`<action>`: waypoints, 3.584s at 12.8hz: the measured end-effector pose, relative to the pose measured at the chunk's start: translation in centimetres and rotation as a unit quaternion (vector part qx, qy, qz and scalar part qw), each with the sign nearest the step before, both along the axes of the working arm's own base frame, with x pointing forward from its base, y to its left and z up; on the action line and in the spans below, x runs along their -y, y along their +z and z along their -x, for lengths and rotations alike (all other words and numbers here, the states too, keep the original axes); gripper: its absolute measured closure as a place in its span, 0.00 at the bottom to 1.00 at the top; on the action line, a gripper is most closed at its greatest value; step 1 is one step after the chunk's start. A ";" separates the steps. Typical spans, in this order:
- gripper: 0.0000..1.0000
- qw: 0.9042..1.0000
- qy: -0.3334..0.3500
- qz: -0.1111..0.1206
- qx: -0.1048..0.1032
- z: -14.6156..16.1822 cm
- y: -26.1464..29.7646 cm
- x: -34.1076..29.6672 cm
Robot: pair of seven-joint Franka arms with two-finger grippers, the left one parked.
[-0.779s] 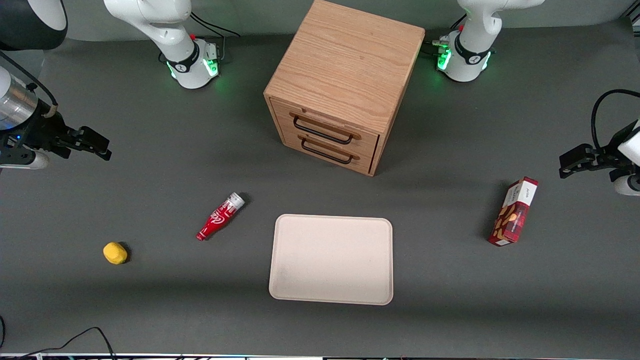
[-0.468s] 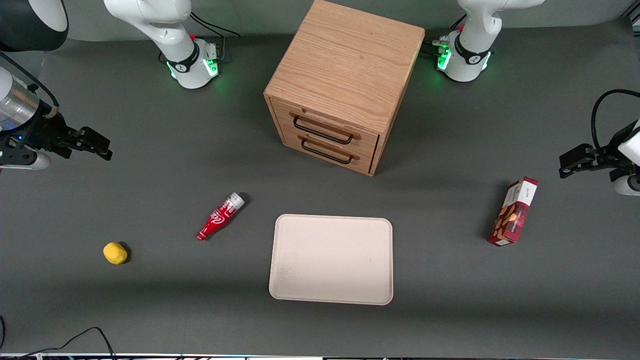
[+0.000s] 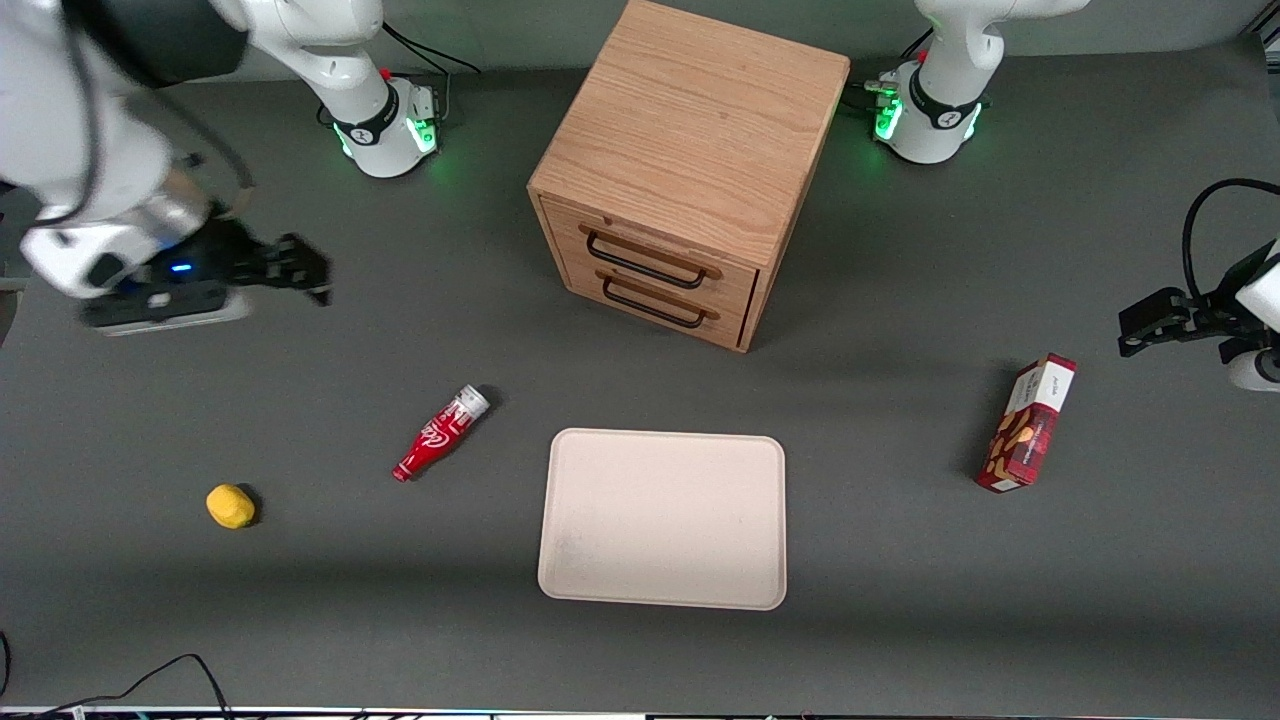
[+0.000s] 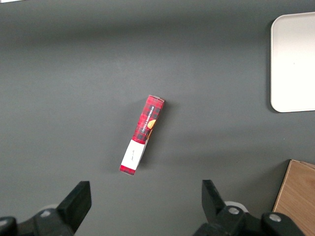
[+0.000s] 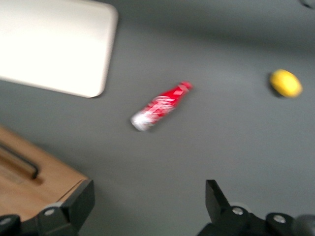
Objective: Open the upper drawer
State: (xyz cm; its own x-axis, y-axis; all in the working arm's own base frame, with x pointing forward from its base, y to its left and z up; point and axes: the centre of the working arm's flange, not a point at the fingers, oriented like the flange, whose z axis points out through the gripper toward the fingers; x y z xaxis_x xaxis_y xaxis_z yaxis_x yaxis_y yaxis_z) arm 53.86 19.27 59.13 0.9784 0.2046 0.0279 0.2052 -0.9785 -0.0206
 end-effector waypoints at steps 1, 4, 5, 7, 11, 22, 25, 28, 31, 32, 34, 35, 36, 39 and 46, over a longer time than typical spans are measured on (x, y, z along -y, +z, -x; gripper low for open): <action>0.00 0.999 0.036 -0.007 -0.004 0.6 -0.4 -3.9; 0.00 0.990 0.133 -0.044 -0.022 2.5 -2.4 -14.0; 0.00 0.985 0.158 -0.061 -0.029 2.9 -3.6 -16.8; 0.00 0.976 0.193 -0.091 -0.037 3.1 -6.3 -21.0; 0.00 0.957 0.267 -0.101 -0.051 3.6 -11.6 -25.2; 0.00 0.929 0.355 -0.083 -0.060 4.6 -16.8 -26.7; 0.00 0.926 0.365 -0.085 -0.048 4.5 -18.7 -27.2; 0.00 0.919 0.383 -0.084 -0.035 3.6 -19.4 -26.8; 0.00 0.922 0.379 -0.075 -0.018 0.6 -19.6 -24.2; 0.00 0.922 0.380 -0.072 -0.012 -0.3 -19.4 -23.4; 0.00 0.921 0.383 -0.066 0.000 -2.1 -19.3 -21.8; 0.00 0.921 0.384 -0.064 0.009 -3.1 -19.2 -20.9; 0.00 0.921 0.385 -0.061 0.020 -4.1 -19.2 -20.1; 0.00 0.923 0.377 -0.055 0.055 -6.8 -19.1 -17.7; 0.00 0.931 0.349 -0.048 0.093 -10.5 -18.9 -13.9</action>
State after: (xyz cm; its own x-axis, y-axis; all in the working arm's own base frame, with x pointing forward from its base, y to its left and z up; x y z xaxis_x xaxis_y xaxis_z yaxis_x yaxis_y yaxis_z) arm 64.39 33.22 40.26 0.5848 0.7769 0.2335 0.7992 -0.6011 -0.0015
